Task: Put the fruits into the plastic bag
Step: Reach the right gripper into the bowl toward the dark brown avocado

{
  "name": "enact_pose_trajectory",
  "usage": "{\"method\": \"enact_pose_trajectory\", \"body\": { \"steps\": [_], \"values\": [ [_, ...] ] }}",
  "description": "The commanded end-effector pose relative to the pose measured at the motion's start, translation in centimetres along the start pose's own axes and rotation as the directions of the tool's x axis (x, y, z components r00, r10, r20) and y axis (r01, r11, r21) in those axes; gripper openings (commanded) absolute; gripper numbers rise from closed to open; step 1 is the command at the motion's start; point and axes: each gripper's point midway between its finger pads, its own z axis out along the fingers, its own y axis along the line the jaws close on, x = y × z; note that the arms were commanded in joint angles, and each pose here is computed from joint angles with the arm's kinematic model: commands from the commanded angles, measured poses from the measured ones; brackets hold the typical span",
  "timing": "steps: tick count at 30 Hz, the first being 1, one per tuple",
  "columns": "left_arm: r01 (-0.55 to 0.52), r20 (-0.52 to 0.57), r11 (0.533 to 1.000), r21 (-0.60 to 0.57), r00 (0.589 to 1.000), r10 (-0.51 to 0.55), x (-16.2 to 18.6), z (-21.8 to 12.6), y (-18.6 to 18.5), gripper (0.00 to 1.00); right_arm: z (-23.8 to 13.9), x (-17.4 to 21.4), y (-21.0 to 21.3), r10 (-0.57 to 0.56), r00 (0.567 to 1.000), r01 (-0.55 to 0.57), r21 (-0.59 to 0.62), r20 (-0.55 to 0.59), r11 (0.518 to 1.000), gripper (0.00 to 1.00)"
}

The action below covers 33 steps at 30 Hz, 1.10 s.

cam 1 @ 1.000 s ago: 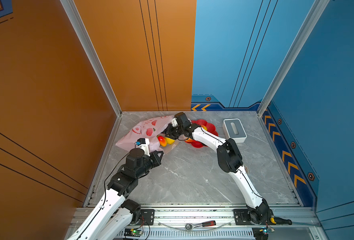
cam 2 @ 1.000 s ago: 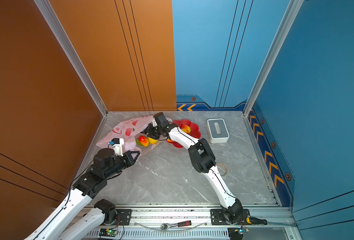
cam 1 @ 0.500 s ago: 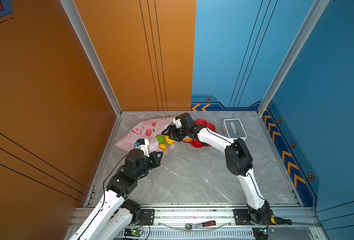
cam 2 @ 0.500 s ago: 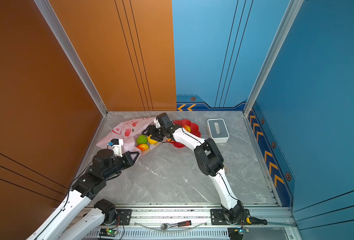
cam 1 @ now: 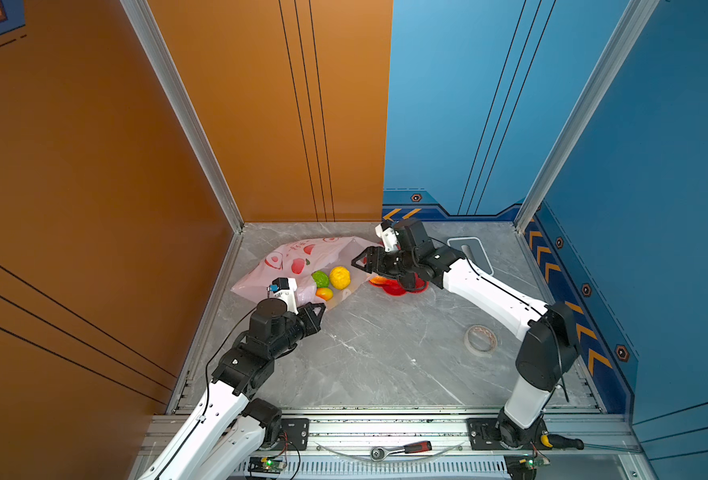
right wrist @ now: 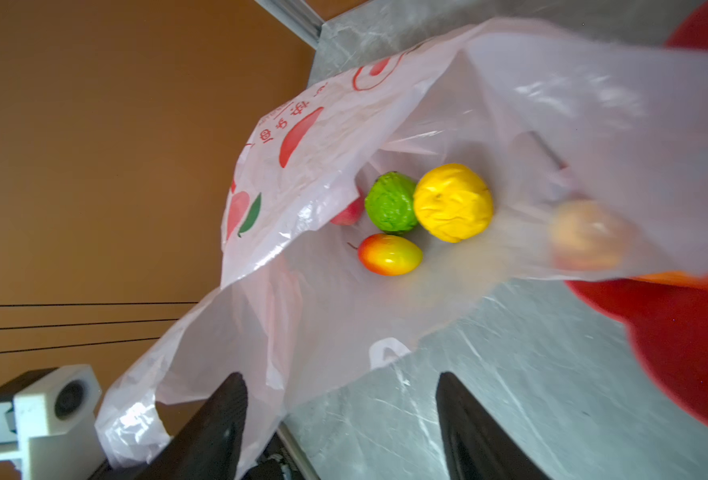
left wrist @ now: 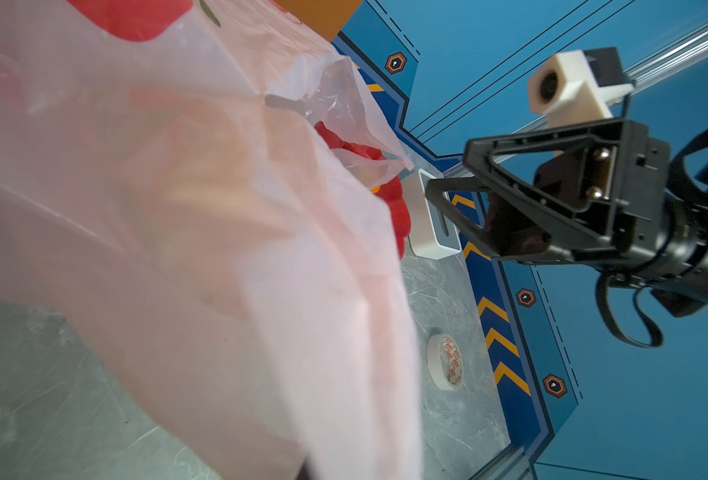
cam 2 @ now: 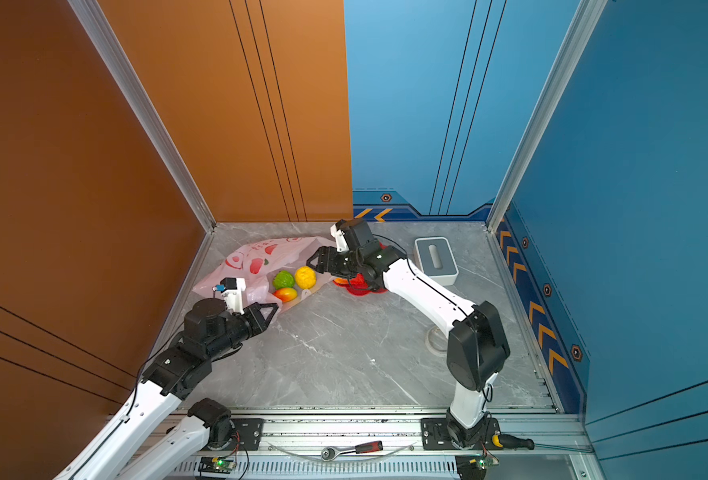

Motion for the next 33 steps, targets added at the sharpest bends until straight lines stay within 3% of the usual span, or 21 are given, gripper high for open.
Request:
{"method": "enact_pose_trajectory", "body": {
  "steps": [1,6,14,23,33],
  "values": [
    [0.005,0.009,1.0,-0.013,1.0,-0.005,0.1,0.1,0.5,0.0,-3.1,0.9,-6.1,-0.093,0.994,0.104,0.28,-0.051,0.954,0.73],
    [0.011,0.004,1.0,-0.011,1.0,-0.011,0.2,0.3,0.4,0.0,-4.6,0.1,-11.4,-0.118,0.985,0.162,0.446,-0.124,0.88,0.77],
    [0.01,0.006,1.0,-0.02,1.0,-0.01,0.2,0.4,0.6,0.0,-2.6,-1.0,-16.9,-0.108,0.971,0.212,0.556,-0.214,0.804,0.77],
    [0.008,0.004,1.0,-0.025,1.0,-0.008,0.1,0.5,0.7,0.0,1.7,-1.3,-21.2,-0.048,0.963,0.202,0.586,-0.266,0.785,0.77],
    [0.005,0.001,1.0,-0.031,1.0,-0.005,0.2,0.6,0.8,0.0,3.5,-0.5,-23.8,0.005,0.957,0.18,0.606,-0.291,0.775,0.76]
  ]
}}
